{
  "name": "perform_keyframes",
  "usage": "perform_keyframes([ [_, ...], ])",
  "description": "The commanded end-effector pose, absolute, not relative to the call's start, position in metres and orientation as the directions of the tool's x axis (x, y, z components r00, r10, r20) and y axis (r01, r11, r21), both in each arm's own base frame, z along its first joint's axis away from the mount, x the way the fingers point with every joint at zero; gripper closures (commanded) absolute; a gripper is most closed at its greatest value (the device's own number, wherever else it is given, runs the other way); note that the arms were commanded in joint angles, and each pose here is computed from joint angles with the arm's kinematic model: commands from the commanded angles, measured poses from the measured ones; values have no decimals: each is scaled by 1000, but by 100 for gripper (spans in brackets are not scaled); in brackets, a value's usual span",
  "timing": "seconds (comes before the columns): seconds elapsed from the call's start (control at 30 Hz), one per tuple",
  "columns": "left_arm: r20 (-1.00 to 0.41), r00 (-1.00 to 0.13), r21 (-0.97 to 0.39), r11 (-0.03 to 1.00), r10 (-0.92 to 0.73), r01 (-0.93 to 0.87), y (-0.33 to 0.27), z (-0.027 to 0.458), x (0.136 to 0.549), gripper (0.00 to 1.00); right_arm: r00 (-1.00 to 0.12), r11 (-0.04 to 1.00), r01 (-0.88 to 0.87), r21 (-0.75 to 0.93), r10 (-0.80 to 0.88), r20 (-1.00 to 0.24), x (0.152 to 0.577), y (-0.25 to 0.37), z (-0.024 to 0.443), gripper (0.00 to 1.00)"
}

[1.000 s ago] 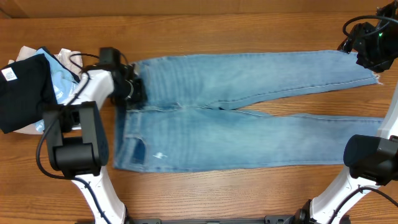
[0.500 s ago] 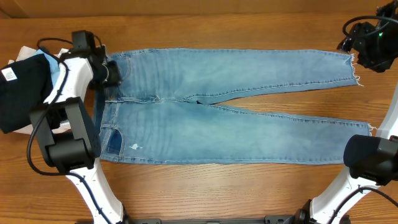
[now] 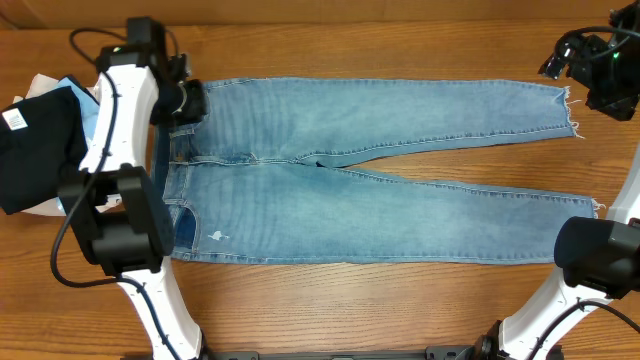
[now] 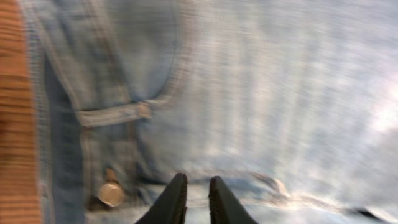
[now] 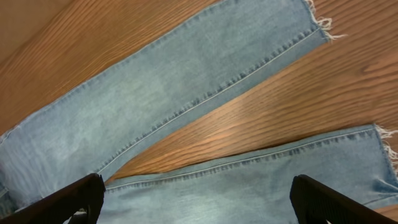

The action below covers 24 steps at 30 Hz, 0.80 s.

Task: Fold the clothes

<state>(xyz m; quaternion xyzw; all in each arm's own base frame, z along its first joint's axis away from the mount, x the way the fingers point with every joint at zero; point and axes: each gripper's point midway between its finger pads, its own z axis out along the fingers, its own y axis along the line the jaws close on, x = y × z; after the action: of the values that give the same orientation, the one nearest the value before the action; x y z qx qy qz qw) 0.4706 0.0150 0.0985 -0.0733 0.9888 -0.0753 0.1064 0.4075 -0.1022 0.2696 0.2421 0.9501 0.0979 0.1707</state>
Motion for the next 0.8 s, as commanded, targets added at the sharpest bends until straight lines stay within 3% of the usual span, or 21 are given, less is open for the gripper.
perform_keyframes([
  [0.0, -271, -951, -185, 978, -146, -97, 1, 145, 470, 74, -813, 855, 444, 268, 510, -279, 403, -110, 271, 0],
  [0.17, -218, -965, -167, 979, -149, -113, 0, 162, 442, 69, -784, 822, 498, 276, 562, -262, 398, -124, 269, 0],
  [0.43, -126, -981, -131, 982, -150, -133, 2, 191, 389, 73, -764, 795, 528, 298, 598, -242, 384, -129, 273, 0],
  [0.77, -75, -982, -103, 981, -172, -164, 2, 237, 322, 76, -778, 771, 586, 250, 621, -90, 312, -105, 246, 0],
])
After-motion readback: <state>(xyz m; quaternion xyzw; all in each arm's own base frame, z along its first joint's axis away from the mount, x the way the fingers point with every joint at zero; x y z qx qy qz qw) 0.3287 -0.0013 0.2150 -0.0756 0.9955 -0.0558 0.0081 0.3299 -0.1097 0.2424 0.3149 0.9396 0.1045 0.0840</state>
